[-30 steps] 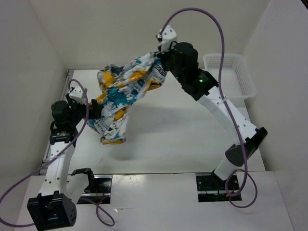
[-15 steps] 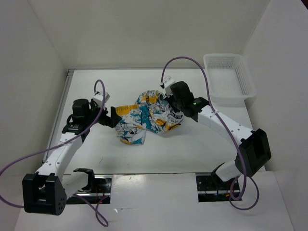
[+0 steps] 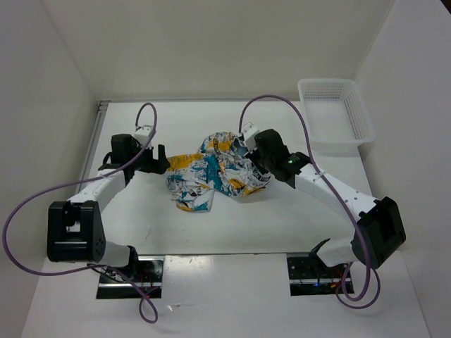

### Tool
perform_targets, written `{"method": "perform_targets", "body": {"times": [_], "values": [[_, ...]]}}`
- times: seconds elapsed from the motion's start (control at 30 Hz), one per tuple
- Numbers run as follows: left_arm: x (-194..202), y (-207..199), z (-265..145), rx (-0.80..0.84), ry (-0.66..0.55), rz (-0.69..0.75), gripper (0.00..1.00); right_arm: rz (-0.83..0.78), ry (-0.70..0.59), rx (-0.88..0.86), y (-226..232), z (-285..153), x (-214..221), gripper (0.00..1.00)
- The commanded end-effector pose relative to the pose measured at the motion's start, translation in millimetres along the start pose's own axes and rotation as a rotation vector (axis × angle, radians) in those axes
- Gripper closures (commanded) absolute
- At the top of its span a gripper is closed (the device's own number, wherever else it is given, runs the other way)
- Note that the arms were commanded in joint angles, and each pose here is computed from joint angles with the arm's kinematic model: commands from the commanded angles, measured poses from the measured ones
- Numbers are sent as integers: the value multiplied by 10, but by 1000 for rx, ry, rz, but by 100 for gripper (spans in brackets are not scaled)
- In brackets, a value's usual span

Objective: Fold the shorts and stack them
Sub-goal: Flatten the shorts out

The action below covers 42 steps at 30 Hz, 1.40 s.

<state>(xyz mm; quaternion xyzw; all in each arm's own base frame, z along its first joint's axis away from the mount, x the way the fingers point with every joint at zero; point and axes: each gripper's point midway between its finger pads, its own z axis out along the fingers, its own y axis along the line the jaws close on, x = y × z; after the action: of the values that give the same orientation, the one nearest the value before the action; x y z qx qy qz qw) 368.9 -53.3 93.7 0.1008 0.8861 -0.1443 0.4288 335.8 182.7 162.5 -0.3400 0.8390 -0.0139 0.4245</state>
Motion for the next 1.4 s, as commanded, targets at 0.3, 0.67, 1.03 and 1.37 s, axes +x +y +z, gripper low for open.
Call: {"method": "perform_targets", "body": {"times": [0.3,0.67,1.03,1.37], "values": [[172,-215,44,238,75,-95,20,11,-83,27,-165,-107,-102,100],[340,-123,213,201,100,-97,25,2,-82,27,-171,-93,-121,100],[343,-186,356,241,100,-84,42,-11,-65,22,-155,-42,-82,100],[338,-44,408,167,113,-82,22,-21,-53,29,-167,-3,-77,100]]}}
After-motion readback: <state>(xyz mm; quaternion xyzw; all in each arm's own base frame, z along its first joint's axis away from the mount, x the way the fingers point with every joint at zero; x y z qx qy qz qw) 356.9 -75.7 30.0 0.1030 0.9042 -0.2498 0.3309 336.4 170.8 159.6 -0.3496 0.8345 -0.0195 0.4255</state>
